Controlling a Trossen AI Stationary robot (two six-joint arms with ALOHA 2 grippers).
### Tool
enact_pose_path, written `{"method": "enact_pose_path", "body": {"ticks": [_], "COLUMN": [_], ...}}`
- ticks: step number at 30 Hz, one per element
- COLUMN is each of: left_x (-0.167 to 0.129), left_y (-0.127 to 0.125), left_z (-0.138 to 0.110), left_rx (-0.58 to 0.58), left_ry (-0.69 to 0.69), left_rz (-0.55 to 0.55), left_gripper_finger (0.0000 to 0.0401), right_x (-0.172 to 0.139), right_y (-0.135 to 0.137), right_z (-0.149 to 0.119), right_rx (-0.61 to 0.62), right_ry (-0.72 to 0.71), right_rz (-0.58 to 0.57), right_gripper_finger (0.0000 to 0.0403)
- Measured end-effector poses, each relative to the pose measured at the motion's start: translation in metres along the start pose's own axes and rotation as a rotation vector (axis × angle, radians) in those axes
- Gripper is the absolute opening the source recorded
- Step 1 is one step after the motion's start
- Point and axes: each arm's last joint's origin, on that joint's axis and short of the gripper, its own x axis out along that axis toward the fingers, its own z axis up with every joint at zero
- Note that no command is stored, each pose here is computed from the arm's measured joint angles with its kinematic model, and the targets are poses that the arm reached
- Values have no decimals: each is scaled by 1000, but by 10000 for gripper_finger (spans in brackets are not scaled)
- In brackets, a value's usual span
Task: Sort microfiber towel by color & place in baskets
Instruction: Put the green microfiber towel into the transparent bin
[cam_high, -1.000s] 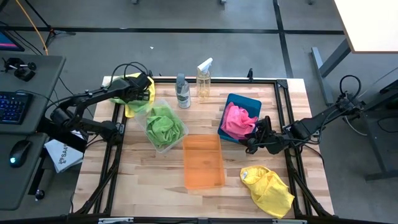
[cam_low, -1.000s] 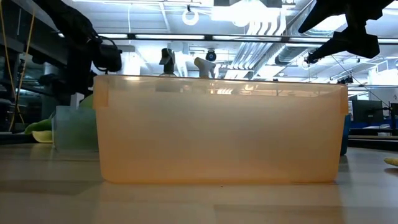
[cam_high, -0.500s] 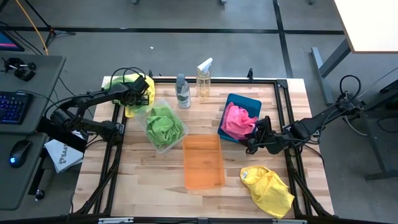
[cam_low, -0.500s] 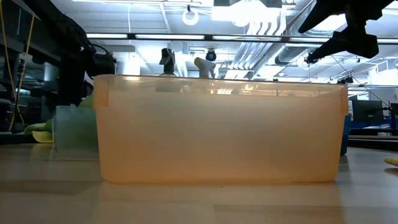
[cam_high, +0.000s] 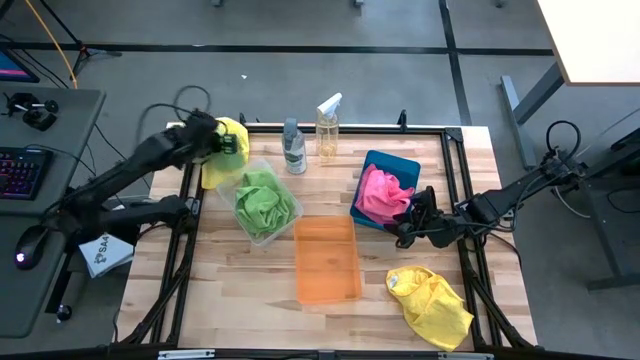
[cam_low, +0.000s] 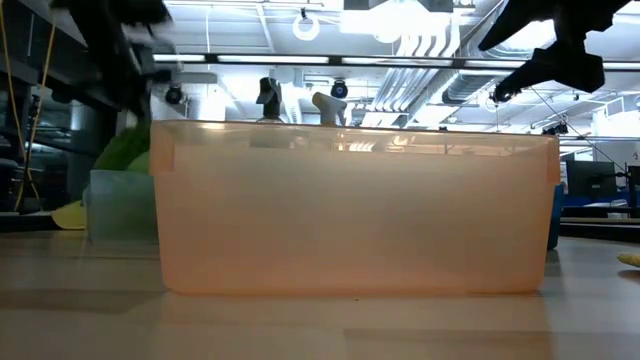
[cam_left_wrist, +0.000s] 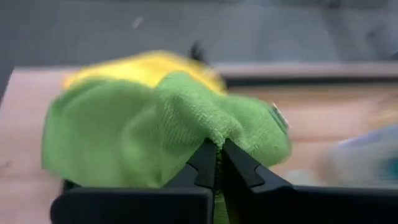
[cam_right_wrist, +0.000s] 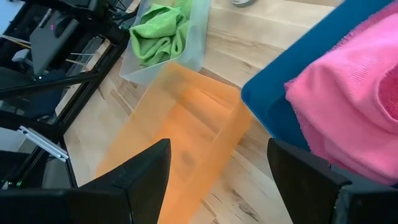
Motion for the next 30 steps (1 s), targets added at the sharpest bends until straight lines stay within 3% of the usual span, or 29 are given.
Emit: {"method": "enact_pose_path", "body": {"ticks": [5,10,19,23,30], "left_x": [-71,-126,-166,-173,-172], "left_y": [5,7,-26,-43,-60], "left_z": [22,36,37,25,-12], "left_rx": [-73,-113,-96,-39,49], "left_ry": [-183,-250,-208,-166,-56], "left_rz": [-245,-527,-948,-1001,-853], "left_gripper_finger": [1,0,0,0,0], "right_x": [0,-2,-5,-5,-5], "right_y": [8,19,29,28,28], "right_z": [3,8,13,13,13], "right_rx": [-45,-101,-170,-186,-196], "right_ry": [-28,-83,-144,-144,-144], "right_rz": [69,170,250,246,245], "right_gripper_finger": [264,264,264,264,264]}}
